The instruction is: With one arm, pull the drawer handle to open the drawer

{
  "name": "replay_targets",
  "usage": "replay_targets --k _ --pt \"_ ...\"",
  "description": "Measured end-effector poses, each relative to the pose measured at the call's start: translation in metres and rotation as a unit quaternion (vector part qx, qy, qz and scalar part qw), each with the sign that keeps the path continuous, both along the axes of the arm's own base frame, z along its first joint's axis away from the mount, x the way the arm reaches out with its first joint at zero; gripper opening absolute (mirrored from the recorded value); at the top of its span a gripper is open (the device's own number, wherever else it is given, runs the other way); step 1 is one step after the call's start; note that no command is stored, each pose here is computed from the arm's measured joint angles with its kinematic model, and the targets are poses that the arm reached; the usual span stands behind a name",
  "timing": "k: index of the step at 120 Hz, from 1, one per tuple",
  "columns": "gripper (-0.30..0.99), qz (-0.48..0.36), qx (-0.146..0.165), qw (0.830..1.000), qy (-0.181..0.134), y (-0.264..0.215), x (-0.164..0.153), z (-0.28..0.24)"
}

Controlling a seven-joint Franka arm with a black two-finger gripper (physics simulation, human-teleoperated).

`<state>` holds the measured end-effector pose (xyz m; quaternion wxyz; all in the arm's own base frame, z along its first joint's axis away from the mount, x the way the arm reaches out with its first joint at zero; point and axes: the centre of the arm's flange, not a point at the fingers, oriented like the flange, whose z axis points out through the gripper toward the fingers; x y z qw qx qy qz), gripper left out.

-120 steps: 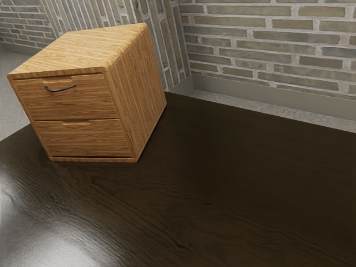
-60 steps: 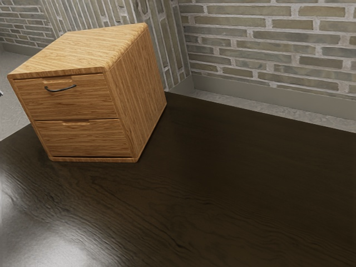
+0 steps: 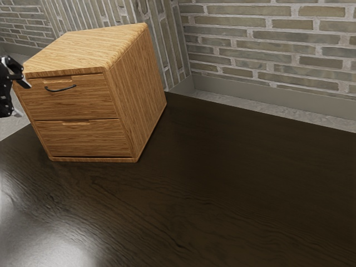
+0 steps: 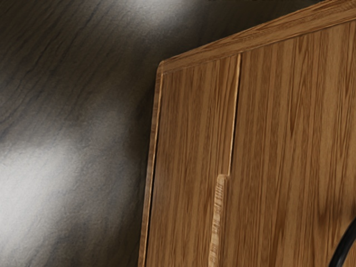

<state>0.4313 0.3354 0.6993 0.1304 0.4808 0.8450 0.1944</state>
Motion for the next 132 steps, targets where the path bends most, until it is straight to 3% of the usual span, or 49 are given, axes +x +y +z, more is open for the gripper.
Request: replay_targets --k 34,54,78,132 --pt "0.67 0.017 0.023 0.999 -0.028 0.017 -0.010 -0.020" --pt "0.67 0.019 0.034 0.999 -0.024 0.022 0.008 -0.036" --pt "0.67 0.006 0.052 0.998 -0.043 0.011 0.024 -0.026" --pt "0.67 0.023 0.058 0.997 -0.054 0.026 0.015 -0.024"
